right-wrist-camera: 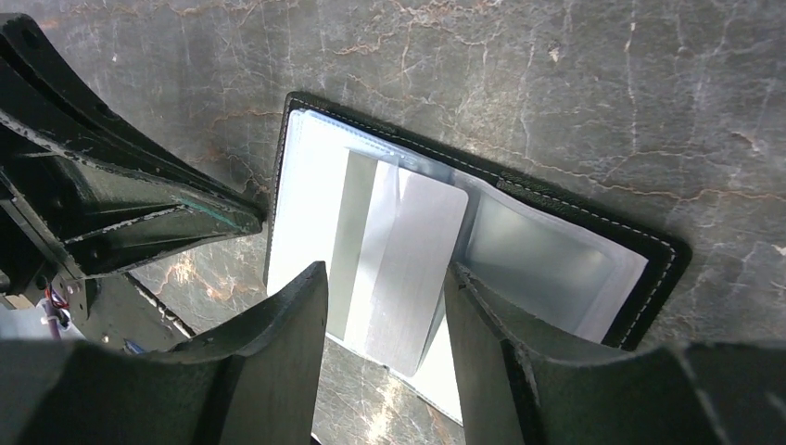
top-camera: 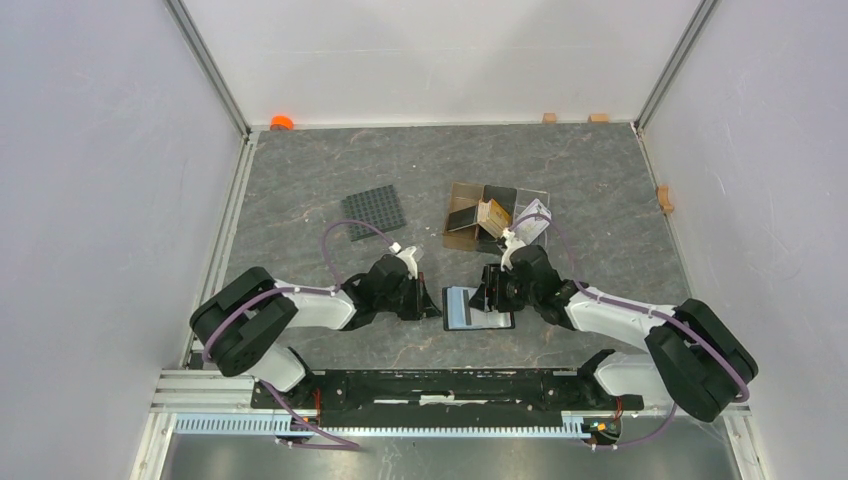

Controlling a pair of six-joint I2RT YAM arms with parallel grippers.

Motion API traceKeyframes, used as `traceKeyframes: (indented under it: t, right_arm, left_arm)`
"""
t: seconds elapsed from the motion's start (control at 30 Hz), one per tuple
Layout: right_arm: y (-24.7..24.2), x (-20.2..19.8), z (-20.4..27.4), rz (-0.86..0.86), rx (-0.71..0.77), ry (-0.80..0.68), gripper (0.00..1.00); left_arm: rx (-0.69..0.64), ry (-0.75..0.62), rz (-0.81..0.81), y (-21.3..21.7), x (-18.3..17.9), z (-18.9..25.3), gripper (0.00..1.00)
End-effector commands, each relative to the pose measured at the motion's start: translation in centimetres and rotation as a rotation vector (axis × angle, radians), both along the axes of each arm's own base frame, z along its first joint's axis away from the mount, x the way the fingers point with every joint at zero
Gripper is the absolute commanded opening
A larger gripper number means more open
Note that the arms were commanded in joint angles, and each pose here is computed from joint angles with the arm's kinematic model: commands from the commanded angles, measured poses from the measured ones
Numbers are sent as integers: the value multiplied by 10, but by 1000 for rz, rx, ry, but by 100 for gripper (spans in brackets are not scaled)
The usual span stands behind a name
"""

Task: Put the credit cards into the card holder
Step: Insert the credit card into the card holder.

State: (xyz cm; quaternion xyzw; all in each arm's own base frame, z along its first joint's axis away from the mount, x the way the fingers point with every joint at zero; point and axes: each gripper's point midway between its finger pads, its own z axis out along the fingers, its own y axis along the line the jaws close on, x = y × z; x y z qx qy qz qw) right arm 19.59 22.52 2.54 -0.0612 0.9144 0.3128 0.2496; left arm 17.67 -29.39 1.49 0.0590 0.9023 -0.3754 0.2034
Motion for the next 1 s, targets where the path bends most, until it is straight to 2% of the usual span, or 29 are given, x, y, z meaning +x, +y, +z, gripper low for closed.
traceKeyframes:
  t: [0.0,0.4,0.73,0.87,0.97]
  right_arm:
    - [2,-3,-3,-15,-43,28,55]
    - [37,-3,15,28,-6,-12,55]
    - [55,-2,29,49,-32,-59,56]
    - [48,2,41,46,-87,-114,60]
    - [38,8,54,41,-132,-176,69]
  left_arm:
    - [57,56,-5,5,-9,-20,2]
    - [33,56,-21,-4,-11,-18,2]
    - [26,46,-10,-7,-9,-14,2]
    - [38,43,-2,-5,-8,-12,2]
    - [58,26,4,-1,-5,-7,10]
